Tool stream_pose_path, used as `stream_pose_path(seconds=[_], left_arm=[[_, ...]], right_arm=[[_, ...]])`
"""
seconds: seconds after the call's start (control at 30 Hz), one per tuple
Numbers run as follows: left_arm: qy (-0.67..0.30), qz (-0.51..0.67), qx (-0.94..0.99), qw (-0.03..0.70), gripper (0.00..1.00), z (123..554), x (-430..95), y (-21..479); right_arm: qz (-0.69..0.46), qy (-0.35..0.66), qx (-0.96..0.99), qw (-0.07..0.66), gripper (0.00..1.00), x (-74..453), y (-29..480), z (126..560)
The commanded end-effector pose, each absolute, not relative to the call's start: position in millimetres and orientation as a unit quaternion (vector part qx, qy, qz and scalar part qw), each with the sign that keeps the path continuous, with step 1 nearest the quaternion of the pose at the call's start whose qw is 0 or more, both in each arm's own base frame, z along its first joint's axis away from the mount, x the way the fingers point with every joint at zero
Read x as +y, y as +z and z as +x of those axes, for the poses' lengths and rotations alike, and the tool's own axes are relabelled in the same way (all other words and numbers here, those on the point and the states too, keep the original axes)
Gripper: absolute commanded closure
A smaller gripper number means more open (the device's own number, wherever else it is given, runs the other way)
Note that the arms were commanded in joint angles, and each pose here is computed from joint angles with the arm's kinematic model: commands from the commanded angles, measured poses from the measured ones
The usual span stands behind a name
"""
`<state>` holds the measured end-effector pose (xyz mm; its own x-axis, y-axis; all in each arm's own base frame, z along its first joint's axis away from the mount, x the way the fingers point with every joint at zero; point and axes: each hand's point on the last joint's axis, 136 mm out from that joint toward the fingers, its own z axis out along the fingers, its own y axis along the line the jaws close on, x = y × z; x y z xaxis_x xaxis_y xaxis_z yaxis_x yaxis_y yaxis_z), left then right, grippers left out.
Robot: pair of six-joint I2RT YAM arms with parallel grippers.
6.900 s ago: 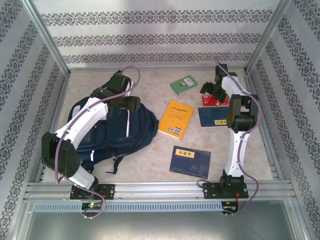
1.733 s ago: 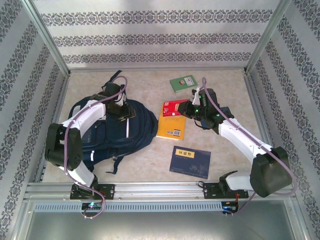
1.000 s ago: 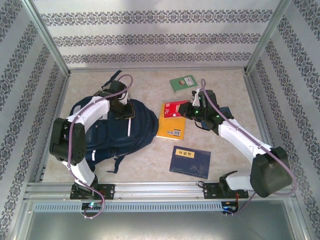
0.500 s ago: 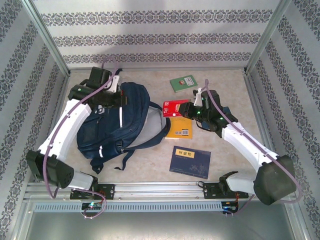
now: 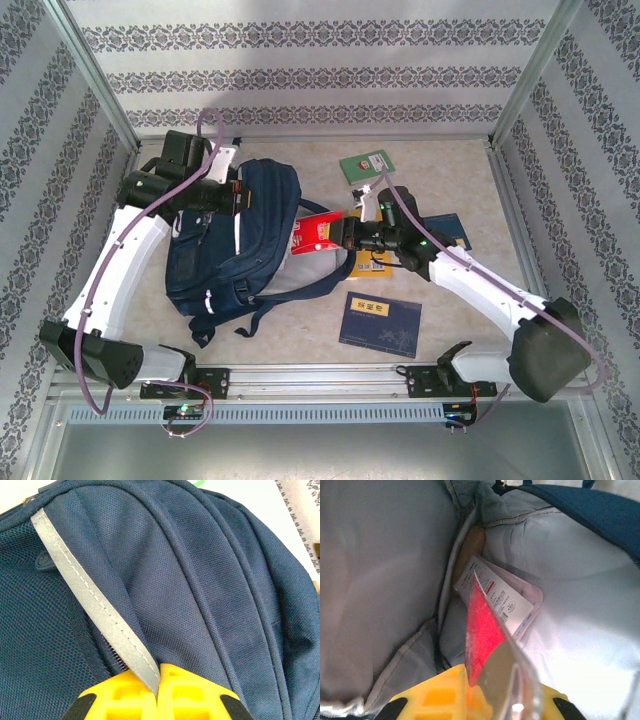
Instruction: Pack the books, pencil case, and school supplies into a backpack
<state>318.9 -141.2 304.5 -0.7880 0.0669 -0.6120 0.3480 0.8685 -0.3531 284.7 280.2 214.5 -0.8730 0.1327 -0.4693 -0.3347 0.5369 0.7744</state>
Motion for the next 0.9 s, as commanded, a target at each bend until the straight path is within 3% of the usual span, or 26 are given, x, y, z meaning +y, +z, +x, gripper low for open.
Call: stream_pose_path(seconds=[0.0, 0.3, 0.53, 0.6, 0.67, 0.77, 0.87], left_arm=[[-0.268, 0.171, 0.845, 0.43, 1.0, 317.5, -152.6, 378.9], [-0.274, 0.188, 0.829, 0.449, 1.0, 304.8, -152.7, 380.8], [-0.28, 0.183, 0.829, 0.447, 1.0, 305.5, -153.6, 378.4], [-0.28, 0.181, 0.831, 0.445, 1.0, 306.7, -153.3, 375.8], [-0.277, 0.178, 0.832, 0.446, 1.0, 308.2, -152.1, 375.4], [-0.275, 0.164, 0.838, 0.442, 1.0, 312.0, -149.1, 372.5], [-0.277, 0.154, 0.841, 0.439, 1.0, 314.9, -147.1, 370.3]], right_arm=[[-0.067, 0.52, 0.816, 0.245, 0.91, 302.8, 229.8, 287.8], [0.041, 0.563, 0.811, 0.156, 0.9, 369.2, 191.8, 322.3], [0.048, 0.55, 0.825, 0.118, 0.85, 442.1, 155.0, 332.6], [0.05, 0.53, 0.837, 0.124, 0.77, 451.4, 142.5, 336.3], [0.054, 0.515, 0.846, 0.13, 0.57, 454.4, 132.8, 341.5], [0.044, 0.49, 0.859, 0.143, 0.35, 449.2, 128.3, 343.5], [0.031, 0.461, 0.871, 0.166, 0.25, 434.7, 130.3, 342.1]])
